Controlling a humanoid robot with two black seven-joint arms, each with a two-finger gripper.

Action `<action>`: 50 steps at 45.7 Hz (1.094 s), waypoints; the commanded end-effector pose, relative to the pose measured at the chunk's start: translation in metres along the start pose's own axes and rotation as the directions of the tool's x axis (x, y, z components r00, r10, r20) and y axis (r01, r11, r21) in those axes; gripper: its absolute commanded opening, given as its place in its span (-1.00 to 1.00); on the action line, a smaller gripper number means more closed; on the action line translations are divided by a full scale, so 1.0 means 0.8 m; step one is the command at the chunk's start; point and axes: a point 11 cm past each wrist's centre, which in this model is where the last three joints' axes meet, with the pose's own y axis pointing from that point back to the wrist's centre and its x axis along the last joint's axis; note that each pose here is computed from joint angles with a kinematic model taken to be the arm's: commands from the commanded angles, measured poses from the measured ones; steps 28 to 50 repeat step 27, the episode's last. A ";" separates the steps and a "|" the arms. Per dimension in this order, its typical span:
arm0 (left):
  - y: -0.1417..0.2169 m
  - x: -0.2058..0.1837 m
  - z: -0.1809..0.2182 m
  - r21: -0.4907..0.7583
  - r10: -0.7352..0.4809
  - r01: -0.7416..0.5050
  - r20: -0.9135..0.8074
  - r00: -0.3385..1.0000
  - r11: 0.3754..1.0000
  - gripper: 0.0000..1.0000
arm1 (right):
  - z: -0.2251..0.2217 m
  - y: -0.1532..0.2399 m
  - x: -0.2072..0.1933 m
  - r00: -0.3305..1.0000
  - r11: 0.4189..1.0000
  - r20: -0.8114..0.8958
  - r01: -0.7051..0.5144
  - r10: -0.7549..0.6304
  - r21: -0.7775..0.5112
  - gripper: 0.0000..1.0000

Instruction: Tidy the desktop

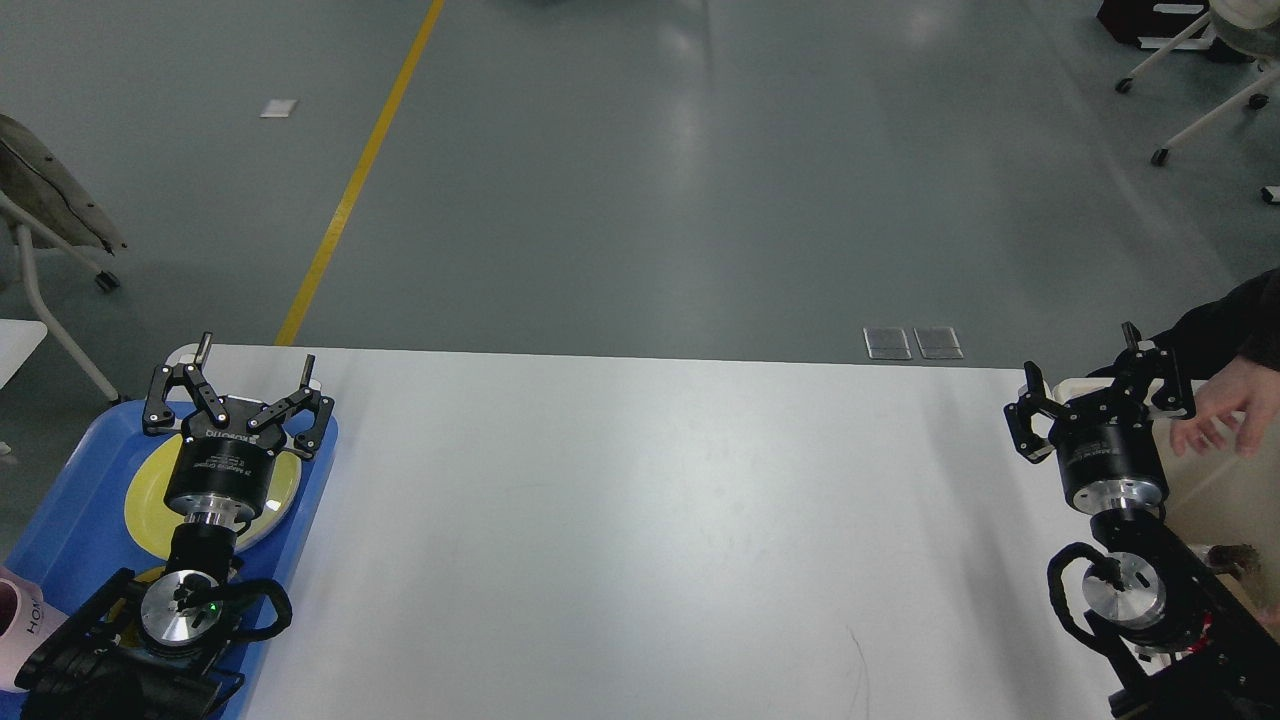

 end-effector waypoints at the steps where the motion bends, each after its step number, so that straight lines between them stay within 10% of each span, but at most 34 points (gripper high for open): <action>1: 0.000 0.000 0.001 -0.001 0.000 0.000 0.001 1.000 1.000 0.93 | -0.002 0.000 -0.005 1.000 0.999 0.012 0.014 -0.014 0.033 1.00; 50: 0.000 0.000 0.001 -0.001 0.000 0.000 0.001 1.000 1.000 0.93 | 0.019 0.012 -0.006 0.997 0.997 0.033 0.076 -0.076 -0.022 1.00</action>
